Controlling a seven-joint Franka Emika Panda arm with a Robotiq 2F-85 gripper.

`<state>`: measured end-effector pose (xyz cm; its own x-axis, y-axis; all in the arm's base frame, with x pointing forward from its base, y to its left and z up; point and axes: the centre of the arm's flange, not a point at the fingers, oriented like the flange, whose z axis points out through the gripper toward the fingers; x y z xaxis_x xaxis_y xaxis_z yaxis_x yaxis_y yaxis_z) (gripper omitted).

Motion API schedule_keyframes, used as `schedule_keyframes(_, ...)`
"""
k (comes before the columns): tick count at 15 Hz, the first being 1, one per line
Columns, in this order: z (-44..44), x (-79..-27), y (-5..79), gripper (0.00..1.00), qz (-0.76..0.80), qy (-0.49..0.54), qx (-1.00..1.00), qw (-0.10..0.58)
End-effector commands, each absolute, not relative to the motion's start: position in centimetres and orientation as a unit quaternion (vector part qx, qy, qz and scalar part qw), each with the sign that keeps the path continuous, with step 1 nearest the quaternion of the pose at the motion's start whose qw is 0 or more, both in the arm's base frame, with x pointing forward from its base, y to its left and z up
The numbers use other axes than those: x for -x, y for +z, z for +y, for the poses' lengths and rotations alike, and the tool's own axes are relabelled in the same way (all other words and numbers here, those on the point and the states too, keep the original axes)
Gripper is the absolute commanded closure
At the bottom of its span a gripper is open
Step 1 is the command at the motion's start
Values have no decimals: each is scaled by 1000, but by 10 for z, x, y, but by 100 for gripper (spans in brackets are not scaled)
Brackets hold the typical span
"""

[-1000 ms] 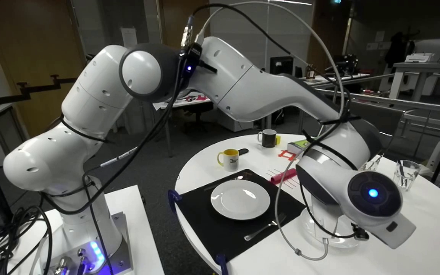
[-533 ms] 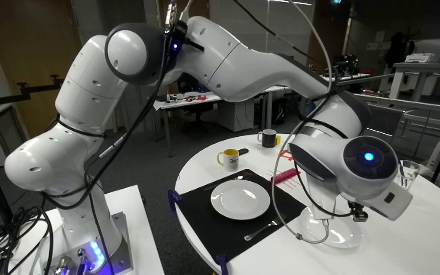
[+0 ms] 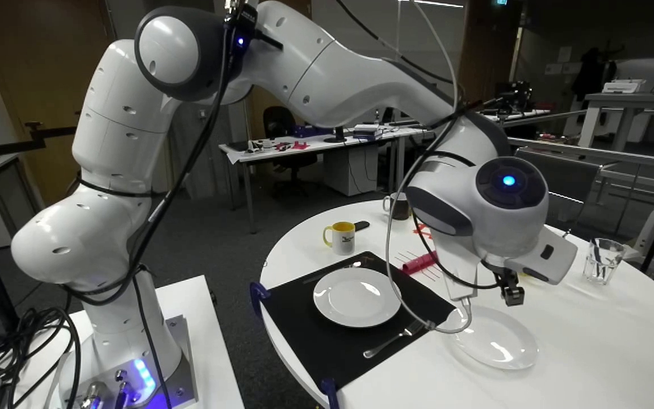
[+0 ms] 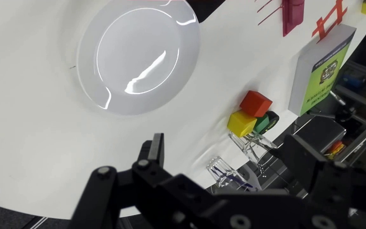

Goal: Move the smaller plate to the right

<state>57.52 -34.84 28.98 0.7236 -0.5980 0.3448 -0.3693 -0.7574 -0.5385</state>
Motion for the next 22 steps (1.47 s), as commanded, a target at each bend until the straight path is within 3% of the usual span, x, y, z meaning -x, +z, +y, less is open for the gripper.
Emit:
schedule_keyframes(1, -319, -552, 314, 0, 245, -260, 912, 203)
schedule_keyframes(21, -238, -495, 338, 0, 49, -166, 978, 113)
schedule_keyframes(22, -248, -515, 329, 0, 63, -152, 978, 128)
